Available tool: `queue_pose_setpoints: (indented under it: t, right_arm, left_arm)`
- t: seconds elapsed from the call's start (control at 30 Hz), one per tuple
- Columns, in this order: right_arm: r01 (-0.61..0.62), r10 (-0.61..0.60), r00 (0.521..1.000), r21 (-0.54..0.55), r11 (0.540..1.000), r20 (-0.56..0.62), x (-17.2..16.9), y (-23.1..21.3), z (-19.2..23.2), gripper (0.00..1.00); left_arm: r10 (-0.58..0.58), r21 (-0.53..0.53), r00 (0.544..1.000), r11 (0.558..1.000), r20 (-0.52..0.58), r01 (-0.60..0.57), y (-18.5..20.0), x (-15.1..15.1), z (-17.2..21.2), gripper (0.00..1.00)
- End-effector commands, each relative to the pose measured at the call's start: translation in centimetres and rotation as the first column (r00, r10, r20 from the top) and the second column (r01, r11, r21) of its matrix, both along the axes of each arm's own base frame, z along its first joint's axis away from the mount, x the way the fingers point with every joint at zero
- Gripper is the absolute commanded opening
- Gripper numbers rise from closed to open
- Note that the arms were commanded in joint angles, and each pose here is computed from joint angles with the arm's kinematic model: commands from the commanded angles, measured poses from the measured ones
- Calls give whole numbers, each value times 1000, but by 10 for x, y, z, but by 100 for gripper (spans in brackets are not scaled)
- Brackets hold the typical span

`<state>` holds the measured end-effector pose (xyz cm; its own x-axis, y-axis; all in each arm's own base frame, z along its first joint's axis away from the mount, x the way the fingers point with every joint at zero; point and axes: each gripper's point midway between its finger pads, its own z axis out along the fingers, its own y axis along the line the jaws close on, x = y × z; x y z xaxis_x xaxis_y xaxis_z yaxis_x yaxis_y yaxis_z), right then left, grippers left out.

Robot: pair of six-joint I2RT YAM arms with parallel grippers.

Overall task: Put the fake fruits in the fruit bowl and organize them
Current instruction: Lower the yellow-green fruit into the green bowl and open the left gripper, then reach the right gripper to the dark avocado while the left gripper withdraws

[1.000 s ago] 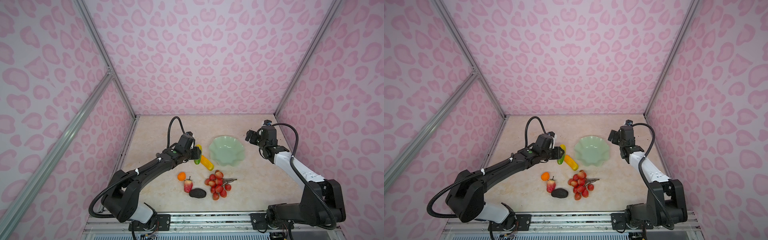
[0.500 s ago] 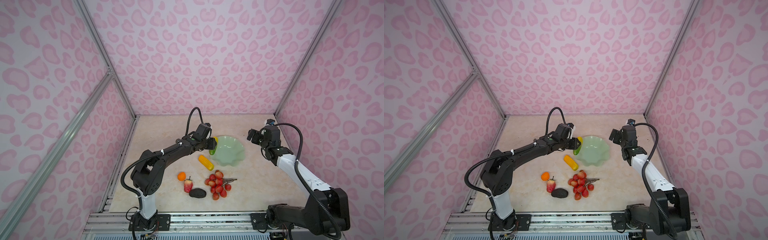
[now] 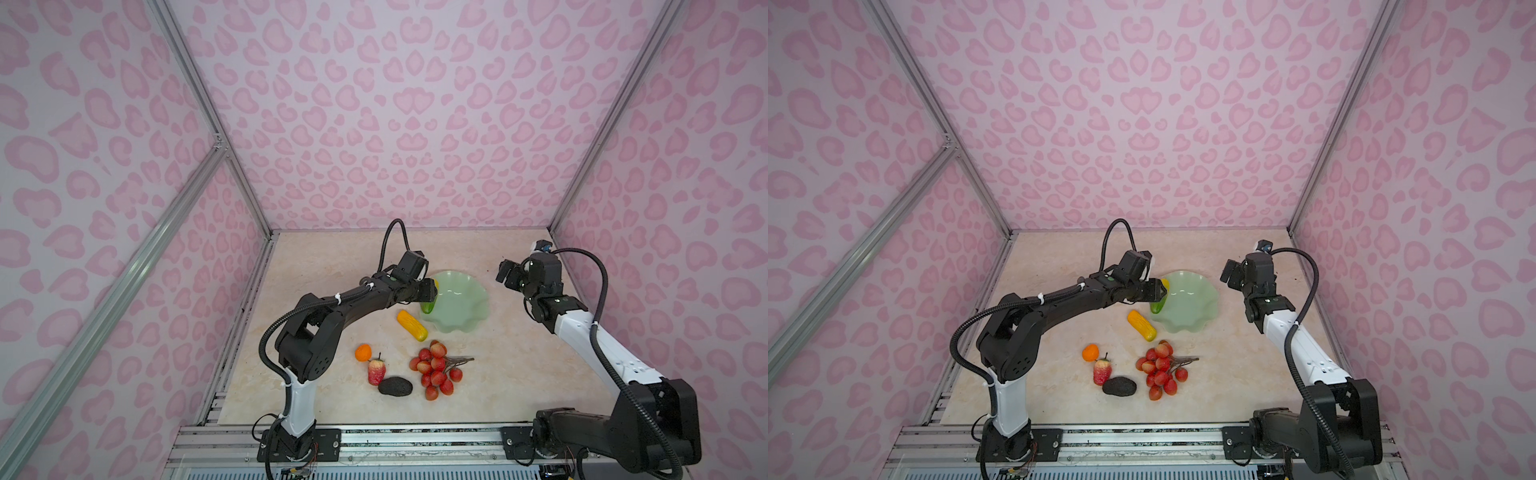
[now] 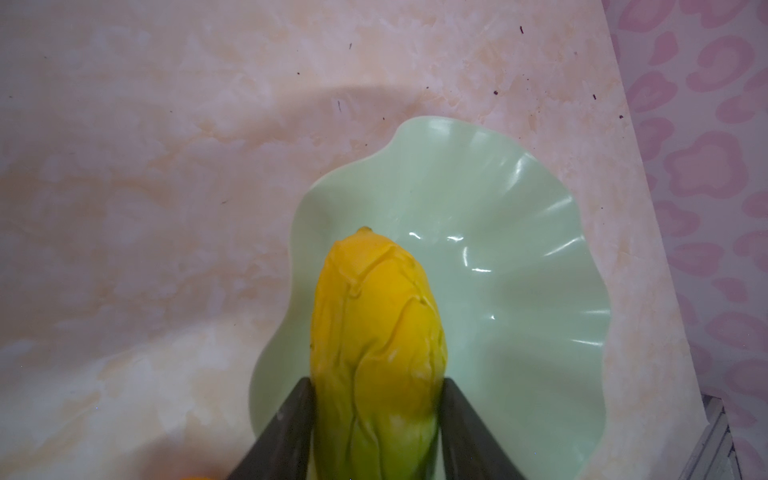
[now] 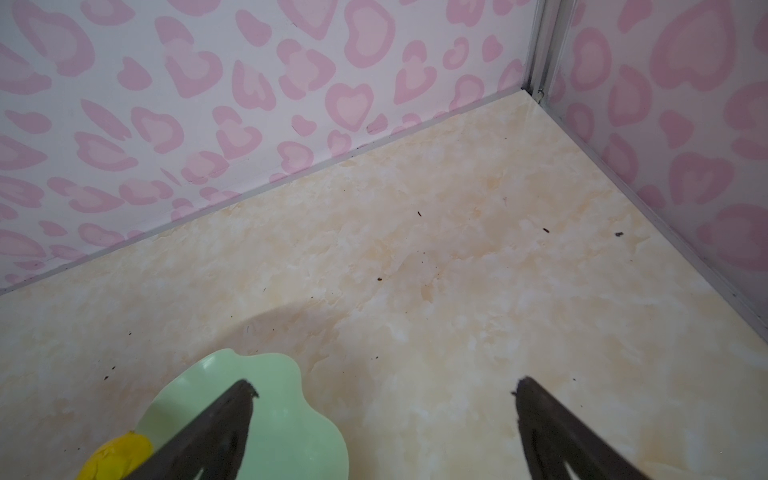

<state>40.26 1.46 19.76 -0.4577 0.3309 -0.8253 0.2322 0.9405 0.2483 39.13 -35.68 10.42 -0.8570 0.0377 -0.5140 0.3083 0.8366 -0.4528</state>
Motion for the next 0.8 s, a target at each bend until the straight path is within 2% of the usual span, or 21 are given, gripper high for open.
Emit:
queue_pose_setpoints:
  t: [0.0, 0.33, 0.5, 0.67, 0.77]
  right_arm:
    - [-5, 5, 1000, -13, 1000, -8, -2, -1, -1, 98]
    - [-49, 49, 999, 10, 999, 14, -3, 8, 10, 95]
    - [-196, 196, 980, -17, 980, 14, -6, 44, 18, 94]
    - [-401, 400, 916, -14, 916, -40, -22, 117, 10, 92]
    - [-573, 570, 818, -11, 820, -76, -47, 178, 0, 90]
  left_arm:
    - [-4, -36, 1000, 999, 24, 5, -6, 5, 14, 51]
    - [17, -101, 988, 995, 155, -1, -6, 13, 77, 55]
    - [80, -73, 964, 995, 254, -63, 21, 12, 105, 55]
    - [223, -44, 919, 974, 326, -221, 87, 9, 118, 59]
    - [334, -58, 874, 940, 353, -336, 137, 4, 123, 62]
